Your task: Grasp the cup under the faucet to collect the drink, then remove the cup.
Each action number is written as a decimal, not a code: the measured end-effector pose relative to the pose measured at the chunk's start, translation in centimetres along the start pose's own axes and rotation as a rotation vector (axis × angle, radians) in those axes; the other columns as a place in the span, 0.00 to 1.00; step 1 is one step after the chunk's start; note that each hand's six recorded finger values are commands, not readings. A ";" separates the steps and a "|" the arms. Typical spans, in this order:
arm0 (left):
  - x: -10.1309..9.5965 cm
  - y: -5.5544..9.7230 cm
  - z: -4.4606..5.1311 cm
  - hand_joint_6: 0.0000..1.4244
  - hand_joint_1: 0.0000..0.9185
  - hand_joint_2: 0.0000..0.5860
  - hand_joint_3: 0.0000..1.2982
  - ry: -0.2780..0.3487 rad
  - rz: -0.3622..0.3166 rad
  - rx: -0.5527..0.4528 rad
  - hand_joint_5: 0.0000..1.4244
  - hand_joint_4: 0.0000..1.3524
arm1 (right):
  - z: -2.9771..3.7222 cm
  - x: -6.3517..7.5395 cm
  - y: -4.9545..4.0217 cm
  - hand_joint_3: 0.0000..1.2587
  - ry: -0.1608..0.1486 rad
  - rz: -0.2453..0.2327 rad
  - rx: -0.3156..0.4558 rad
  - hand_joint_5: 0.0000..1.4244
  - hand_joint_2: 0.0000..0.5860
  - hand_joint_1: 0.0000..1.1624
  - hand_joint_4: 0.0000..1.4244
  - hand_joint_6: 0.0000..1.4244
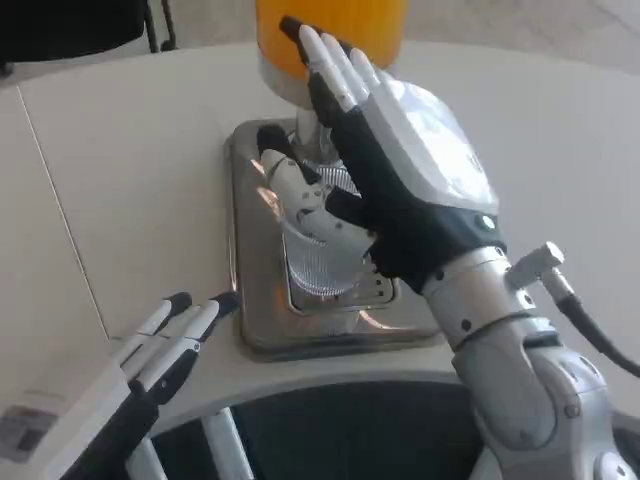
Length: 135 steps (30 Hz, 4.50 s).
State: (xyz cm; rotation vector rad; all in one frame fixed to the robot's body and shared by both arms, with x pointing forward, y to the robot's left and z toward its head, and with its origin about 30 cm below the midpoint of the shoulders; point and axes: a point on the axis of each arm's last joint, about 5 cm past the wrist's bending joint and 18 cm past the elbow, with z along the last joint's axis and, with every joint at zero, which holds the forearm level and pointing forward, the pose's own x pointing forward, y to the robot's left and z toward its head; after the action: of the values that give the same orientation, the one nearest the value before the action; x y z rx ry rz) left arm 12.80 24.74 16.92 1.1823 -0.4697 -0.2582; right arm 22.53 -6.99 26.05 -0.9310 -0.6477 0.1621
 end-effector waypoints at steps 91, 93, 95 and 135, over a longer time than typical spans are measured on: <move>11.8 -7.0 6.27 0.24 0.23 0.06 0.00 0.371 0.384 -0.499 0.12 0.00 | 0.67 -0.7 -0.97 0.00 -0.026 0.070 -0.031 0.00 0.90 0.07 0.00 0.00; 11.8 -7.1 6.24 0.24 0.22 0.06 0.00 0.373 0.381 -0.499 0.12 0.00 | 0.72 -0.8 -1.10 0.00 -0.025 0.069 -0.025 0.00 0.90 0.07 0.00 0.00; 11.9 -7.1 6.18 0.24 0.22 0.06 0.00 0.372 0.379 -0.498 0.12 0.00 | 0.68 -1.1 -1.34 0.00 -0.020 0.060 -0.003 0.00 0.90 0.07 0.00 0.00; 12.5 -7.1 4.86 0.24 0.21 0.07 0.00 0.392 0.364 -0.502 0.14 0.00 | -0.76 -11.4 -4.48 0.00 0.134 0.164 -0.131 0.00 0.79 0.54 0.00 0.00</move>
State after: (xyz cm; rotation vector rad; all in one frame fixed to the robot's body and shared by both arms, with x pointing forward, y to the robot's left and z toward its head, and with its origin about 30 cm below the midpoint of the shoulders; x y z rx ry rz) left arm 21.77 12.75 14.51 0.6173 -0.2445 0.1662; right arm 13.24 -14.74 24.17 -1.1119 -0.4620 0.2029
